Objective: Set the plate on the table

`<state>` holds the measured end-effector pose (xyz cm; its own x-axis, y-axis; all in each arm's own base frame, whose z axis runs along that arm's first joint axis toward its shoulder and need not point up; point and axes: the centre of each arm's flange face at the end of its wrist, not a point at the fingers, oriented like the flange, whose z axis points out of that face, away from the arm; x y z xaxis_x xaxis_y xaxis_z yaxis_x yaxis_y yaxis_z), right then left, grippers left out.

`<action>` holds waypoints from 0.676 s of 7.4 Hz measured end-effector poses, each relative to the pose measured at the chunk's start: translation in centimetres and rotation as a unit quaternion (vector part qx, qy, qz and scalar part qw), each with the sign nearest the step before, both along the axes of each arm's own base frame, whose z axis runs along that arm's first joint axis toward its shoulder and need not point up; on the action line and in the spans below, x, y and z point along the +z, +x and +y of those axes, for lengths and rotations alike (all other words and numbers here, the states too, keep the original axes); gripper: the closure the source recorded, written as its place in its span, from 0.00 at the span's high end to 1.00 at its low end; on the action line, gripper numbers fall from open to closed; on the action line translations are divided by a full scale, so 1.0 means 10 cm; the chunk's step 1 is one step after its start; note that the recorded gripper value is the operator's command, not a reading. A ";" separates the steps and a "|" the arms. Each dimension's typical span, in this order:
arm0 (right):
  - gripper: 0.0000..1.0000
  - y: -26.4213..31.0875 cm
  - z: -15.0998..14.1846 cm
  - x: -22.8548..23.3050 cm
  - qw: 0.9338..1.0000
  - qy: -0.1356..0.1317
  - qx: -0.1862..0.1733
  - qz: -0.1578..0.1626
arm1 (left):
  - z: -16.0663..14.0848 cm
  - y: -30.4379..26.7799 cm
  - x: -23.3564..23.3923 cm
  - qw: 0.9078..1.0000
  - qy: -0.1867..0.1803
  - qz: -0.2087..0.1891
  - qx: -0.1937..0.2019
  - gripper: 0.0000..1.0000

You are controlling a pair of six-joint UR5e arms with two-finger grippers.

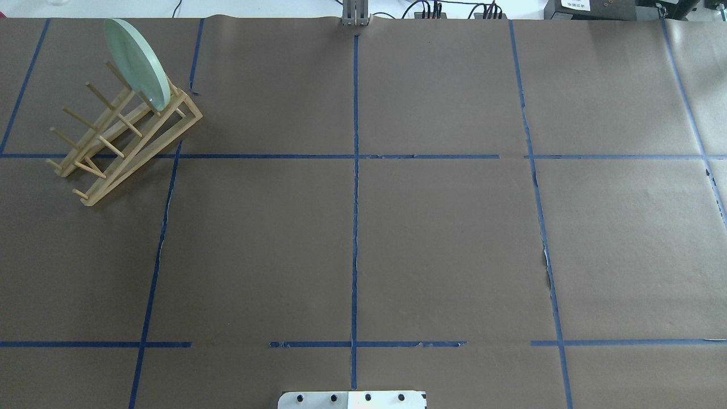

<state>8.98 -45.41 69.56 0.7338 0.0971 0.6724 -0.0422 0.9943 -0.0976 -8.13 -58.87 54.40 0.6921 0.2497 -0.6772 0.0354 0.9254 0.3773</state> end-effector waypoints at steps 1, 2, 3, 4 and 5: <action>1.00 0.00 0.00 0.00 1.000 0.000 0.000 0.000 | -0.07 0.04 -0.16 0.999 -0.016 0.042 -0.031 1.00; 1.00 0.00 0.00 0.00 1.000 0.000 0.000 0.000 | -0.10 0.14 -0.34 0.993 -0.041 0.090 -0.065 1.00; 1.00 0.00 0.00 0.00 1.000 0.000 0.000 0.000 | -0.10 0.32 -0.53 0.979 -0.092 0.150 -0.108 1.00; 1.00 0.00 0.00 0.00 1.000 0.000 0.000 0.000 | -0.09 0.55 -0.70 0.955 -0.147 0.209 -0.149 1.00; 1.00 0.00 0.00 0.00 1.000 0.000 0.000 0.000 | -0.08 0.90 -0.87 0.927 -0.204 0.261 -0.176 1.00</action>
<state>8.98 -45.41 69.56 0.7338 0.0971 0.6724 -0.0422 0.9943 -0.0975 0.85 -59.66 45.73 0.2335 -0.2797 -0.9312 0.4412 0.8839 -0.1548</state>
